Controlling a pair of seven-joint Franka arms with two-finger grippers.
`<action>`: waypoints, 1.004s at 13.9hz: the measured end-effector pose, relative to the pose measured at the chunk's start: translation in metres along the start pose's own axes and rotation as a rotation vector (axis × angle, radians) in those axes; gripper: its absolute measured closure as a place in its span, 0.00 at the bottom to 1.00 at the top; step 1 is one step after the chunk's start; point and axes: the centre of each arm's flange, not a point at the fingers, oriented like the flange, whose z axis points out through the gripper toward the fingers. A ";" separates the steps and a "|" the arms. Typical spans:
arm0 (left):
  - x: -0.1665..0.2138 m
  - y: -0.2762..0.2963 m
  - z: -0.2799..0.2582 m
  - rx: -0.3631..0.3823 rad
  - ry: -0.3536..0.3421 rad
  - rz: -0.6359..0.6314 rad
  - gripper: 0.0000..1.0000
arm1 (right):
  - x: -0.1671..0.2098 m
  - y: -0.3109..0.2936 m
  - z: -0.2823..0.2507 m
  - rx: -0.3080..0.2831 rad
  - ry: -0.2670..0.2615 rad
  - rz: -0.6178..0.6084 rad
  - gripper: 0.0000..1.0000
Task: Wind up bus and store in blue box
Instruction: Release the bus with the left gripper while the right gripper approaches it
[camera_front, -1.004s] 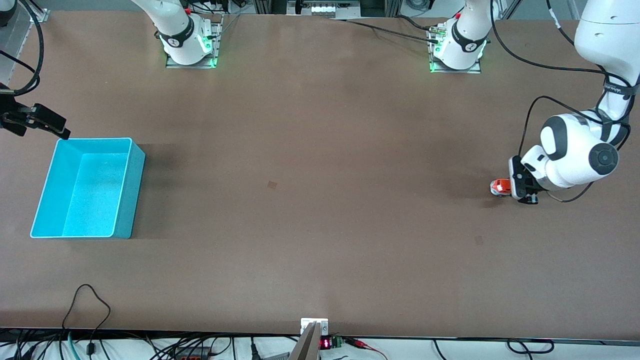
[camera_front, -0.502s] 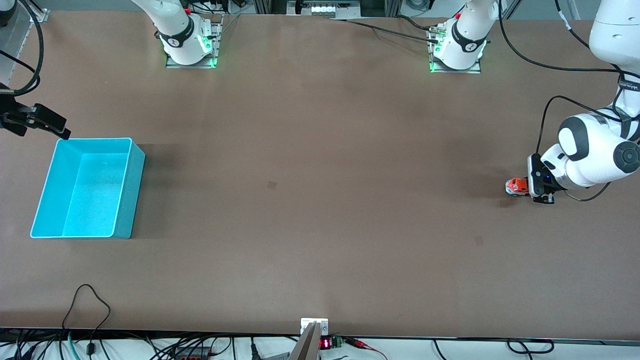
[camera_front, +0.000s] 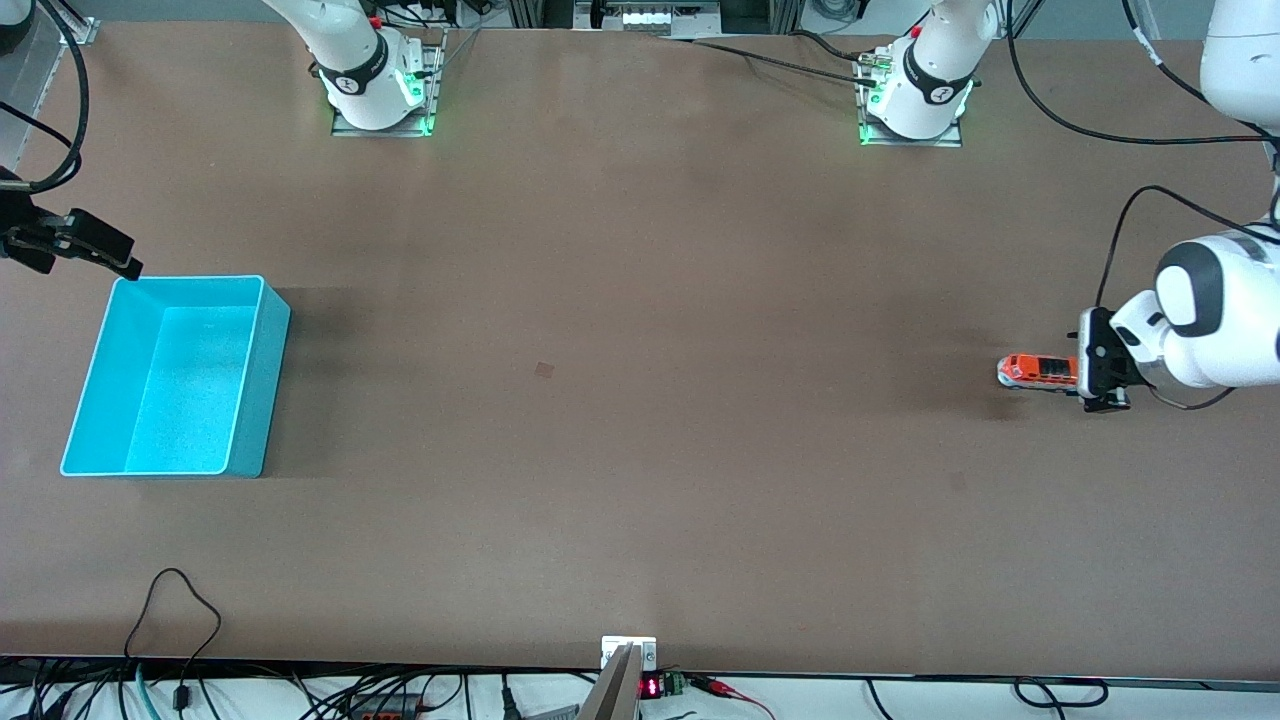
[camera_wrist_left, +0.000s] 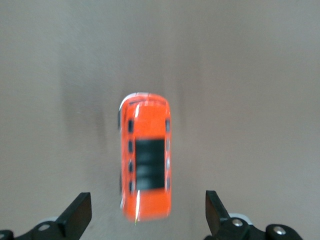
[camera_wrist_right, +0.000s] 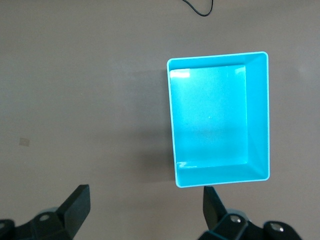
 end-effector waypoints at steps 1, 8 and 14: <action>0.005 -0.002 -0.014 -0.004 -0.001 0.008 0.00 | 0.000 0.000 0.000 0.000 -0.001 0.000 0.00; 0.075 -0.003 -0.062 -0.019 -0.031 -0.013 0.00 | 0.001 0.000 0.002 0.000 -0.003 0.000 0.00; 0.160 -0.016 -0.067 -0.012 -0.065 -0.203 0.00 | 0.002 -0.002 0.004 0.015 -0.007 0.001 0.00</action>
